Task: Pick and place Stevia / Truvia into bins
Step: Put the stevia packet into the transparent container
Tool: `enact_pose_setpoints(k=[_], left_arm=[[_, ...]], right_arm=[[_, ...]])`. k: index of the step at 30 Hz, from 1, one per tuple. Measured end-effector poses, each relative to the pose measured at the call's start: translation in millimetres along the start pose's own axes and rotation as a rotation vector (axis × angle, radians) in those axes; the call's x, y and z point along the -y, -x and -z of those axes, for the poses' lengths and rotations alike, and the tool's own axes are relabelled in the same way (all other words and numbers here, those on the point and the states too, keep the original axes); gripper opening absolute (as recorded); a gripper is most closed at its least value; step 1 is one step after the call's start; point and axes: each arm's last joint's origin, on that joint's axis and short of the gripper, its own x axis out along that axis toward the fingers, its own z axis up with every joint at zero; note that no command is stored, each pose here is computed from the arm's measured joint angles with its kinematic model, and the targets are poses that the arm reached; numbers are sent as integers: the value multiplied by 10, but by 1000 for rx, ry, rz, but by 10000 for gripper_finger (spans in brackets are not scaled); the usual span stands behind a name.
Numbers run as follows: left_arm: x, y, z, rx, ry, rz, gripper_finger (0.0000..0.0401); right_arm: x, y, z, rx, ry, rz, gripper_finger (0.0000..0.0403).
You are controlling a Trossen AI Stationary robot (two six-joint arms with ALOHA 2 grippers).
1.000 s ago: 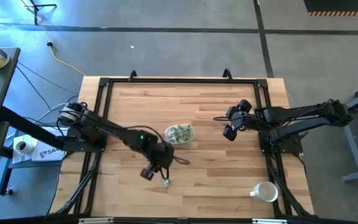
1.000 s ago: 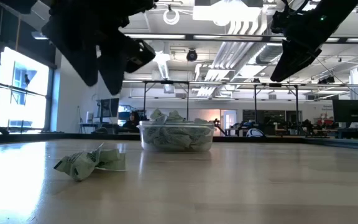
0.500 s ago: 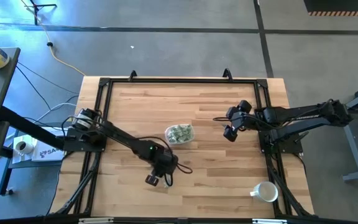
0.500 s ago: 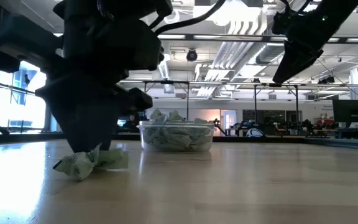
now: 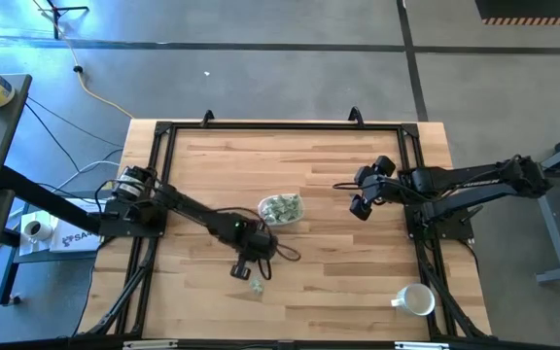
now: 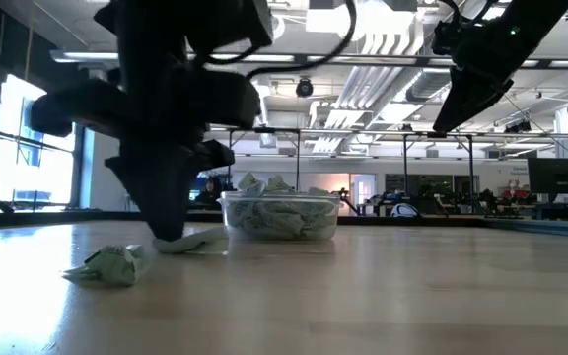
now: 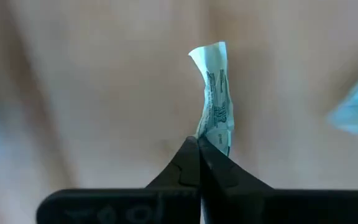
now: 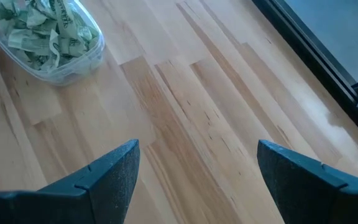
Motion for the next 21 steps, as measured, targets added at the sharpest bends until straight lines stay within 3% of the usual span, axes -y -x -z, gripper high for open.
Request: enact_pose_setpoints(k=[4, 8, 14, 17, 21], left_arm=[[-206, 195, -26, -65, 55, -43, 25], [-396, 705, -177, 66, 82, -63, 21], [-822, 1130, -263, 194, 132, -150, 21], [-1091, 1044, -246, 187, 162, -178, 21], [-1284, 872, -216, 158, 205, -114, 21]], right_arm=[[2, 0, 0, 1, -19, 6, 314], [9, 1, 2, 5, -24, 24, 314], [21, 1, 5, 14, -41, 57, 314], [25, 1, 4, 21, -54, 72, 314], [28, 2, 11, 14, -78, 72, 314]])
